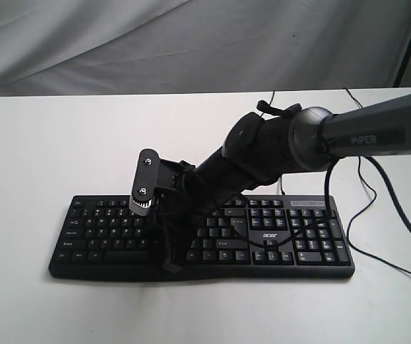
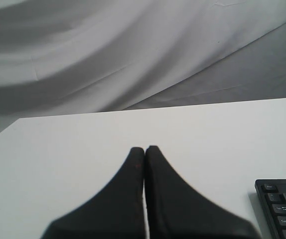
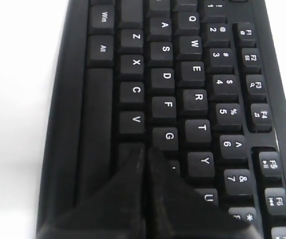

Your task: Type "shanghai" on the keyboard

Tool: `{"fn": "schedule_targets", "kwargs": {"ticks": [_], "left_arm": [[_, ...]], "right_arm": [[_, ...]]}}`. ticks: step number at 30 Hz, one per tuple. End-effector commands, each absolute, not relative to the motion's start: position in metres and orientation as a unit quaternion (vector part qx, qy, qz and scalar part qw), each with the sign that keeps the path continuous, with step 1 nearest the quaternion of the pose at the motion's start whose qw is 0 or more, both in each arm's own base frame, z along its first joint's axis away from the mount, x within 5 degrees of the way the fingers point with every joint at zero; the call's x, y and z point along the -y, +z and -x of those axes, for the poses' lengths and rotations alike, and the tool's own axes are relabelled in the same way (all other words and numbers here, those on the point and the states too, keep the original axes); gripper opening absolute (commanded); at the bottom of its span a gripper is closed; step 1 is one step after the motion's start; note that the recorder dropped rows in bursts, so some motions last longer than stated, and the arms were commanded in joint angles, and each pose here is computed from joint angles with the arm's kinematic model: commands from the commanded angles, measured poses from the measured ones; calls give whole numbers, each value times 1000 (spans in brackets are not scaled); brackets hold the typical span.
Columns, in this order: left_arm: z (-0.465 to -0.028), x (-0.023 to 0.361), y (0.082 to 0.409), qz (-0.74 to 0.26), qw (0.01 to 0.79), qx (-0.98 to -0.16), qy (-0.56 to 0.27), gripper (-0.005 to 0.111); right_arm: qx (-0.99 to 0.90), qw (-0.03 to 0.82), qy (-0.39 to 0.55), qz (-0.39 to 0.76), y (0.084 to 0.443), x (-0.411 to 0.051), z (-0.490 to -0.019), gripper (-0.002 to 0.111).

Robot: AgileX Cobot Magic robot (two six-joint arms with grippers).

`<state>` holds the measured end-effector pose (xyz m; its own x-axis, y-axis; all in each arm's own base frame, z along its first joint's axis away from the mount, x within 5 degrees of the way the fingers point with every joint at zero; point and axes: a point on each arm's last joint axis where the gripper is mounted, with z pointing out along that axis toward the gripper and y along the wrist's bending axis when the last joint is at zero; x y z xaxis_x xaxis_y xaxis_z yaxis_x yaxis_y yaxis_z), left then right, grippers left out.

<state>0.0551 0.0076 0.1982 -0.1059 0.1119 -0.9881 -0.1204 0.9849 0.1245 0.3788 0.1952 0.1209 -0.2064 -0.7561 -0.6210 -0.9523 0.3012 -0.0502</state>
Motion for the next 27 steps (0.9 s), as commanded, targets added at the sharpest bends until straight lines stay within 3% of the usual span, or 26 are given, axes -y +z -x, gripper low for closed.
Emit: {"fn": "schedule_targets", "kwargs": {"ticks": [1, 20, 27], "left_arm": [[-56, -7, 197, 3, 668, -739, 84, 1], [-56, -7, 197, 3, 668, -739, 84, 1], [-56, -7, 197, 3, 668, -739, 84, 1]], "right_arm": [[-756, 284, 177, 563, 126, -193, -380, 0], [-754, 305, 169, 556, 155, -213, -394, 0], [-762, 299, 166, 550, 144, -215, -398, 0]]}}
